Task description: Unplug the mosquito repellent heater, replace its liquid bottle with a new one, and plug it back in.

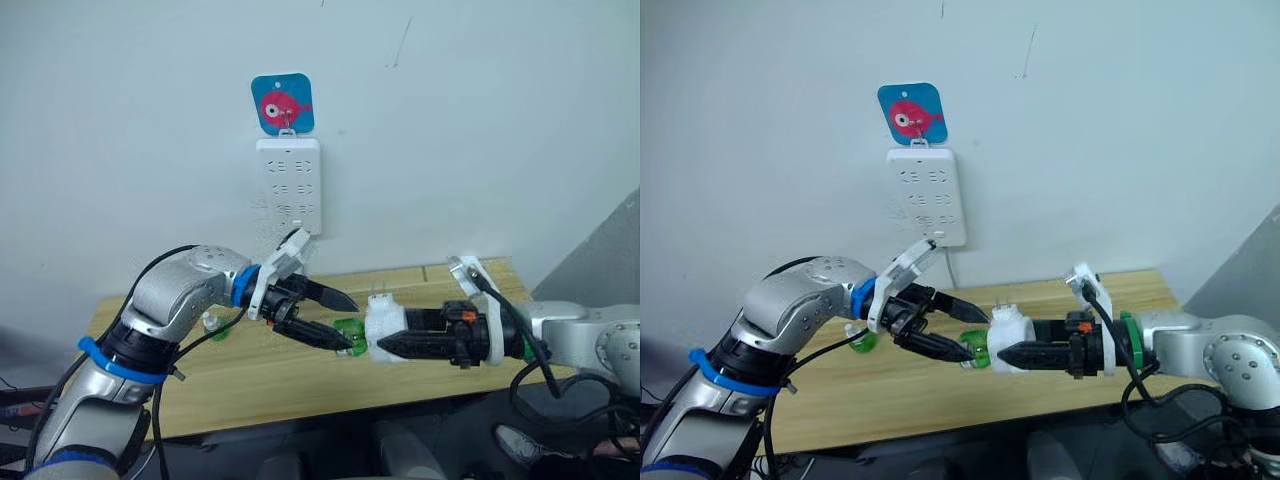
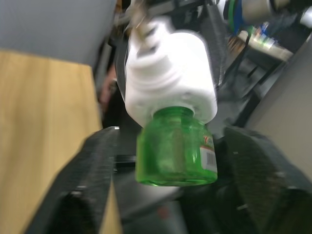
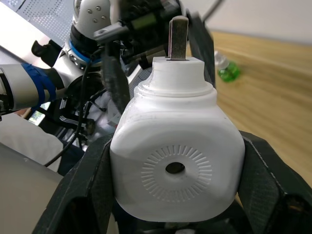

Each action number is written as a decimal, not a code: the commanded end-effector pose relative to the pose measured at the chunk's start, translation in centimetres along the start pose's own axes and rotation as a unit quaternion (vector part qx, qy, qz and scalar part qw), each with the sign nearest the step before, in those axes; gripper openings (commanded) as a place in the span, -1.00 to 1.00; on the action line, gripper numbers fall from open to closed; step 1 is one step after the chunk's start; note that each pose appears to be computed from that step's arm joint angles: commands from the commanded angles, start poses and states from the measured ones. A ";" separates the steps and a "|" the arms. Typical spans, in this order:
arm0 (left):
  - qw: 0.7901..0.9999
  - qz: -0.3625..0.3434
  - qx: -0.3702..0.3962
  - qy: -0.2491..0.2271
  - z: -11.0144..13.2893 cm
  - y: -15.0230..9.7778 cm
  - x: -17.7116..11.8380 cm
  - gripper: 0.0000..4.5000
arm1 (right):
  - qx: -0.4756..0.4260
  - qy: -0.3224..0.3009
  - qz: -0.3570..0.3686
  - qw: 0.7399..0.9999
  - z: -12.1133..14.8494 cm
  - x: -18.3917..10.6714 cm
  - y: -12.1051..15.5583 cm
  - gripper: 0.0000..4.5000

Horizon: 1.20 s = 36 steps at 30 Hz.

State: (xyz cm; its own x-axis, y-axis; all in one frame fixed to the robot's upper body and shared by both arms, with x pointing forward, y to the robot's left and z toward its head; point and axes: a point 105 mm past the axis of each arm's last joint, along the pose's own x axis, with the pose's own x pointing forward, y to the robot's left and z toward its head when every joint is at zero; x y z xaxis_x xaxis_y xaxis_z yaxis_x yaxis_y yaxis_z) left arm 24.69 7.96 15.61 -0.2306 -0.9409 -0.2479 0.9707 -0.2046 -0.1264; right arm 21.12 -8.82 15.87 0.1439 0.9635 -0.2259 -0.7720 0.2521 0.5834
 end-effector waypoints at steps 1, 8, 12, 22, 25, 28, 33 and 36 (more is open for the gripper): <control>0.993 0.032 0.111 -0.007 0.8 -0.3 -0.9 1.00 | 0.005 -0.034 0.011 0.999 1.4 -0.7 0.7 0.32; 0.947 0.146 0.286 -0.020 -0.6 0.3 -2.7 1.00 | 0.046 -0.079 -0.013 0.996 2.6 -1.9 -0.3 0.32; 0.902 0.207 0.374 -0.056 0.3 0.9 -2.3 1.00 | 0.049 -0.084 -0.016 0.995 2.8 -1.9 -0.3 0.32; 0.880 0.178 0.426 -0.106 0.6 0.3 1.1 1.00 | 0.047 -0.085 -0.012 0.995 3.1 -1.3 -0.1 0.32; 0.882 0.178 0.425 -0.104 0.4 0.5 1.1 1.00 | 0.046 -0.085 -0.012 0.995 3.1 -1.3 -0.1 0.32; 0.882 0.180 0.423 -0.103 0.4 0.8 1.1 0.83 | 0.045 -0.086 -0.011 0.995 3.2 -1.2 0.0 0.32; 0.885 0.178 0.417 -0.105 0.9 1.1 1.2 0.19 | 0.043 -0.085 -0.010 0.995 3.1 -1.1 0.1 0.32; 0.894 0.164 0.404 -0.102 1.2 1.1 1.3 0.01 | 0.036 -0.080 -0.010 0.996 3.0 -1.0 0.2 0.32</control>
State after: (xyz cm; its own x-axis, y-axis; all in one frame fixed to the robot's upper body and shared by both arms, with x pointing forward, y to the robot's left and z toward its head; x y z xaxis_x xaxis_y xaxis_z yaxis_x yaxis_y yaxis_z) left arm 25.70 6.67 15.07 0.0406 -0.9986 0.0325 0.7417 0.0519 0.6688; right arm 23.31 -10.23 17.30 0.3014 0.9404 -0.1576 -0.6751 0.3272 0.6612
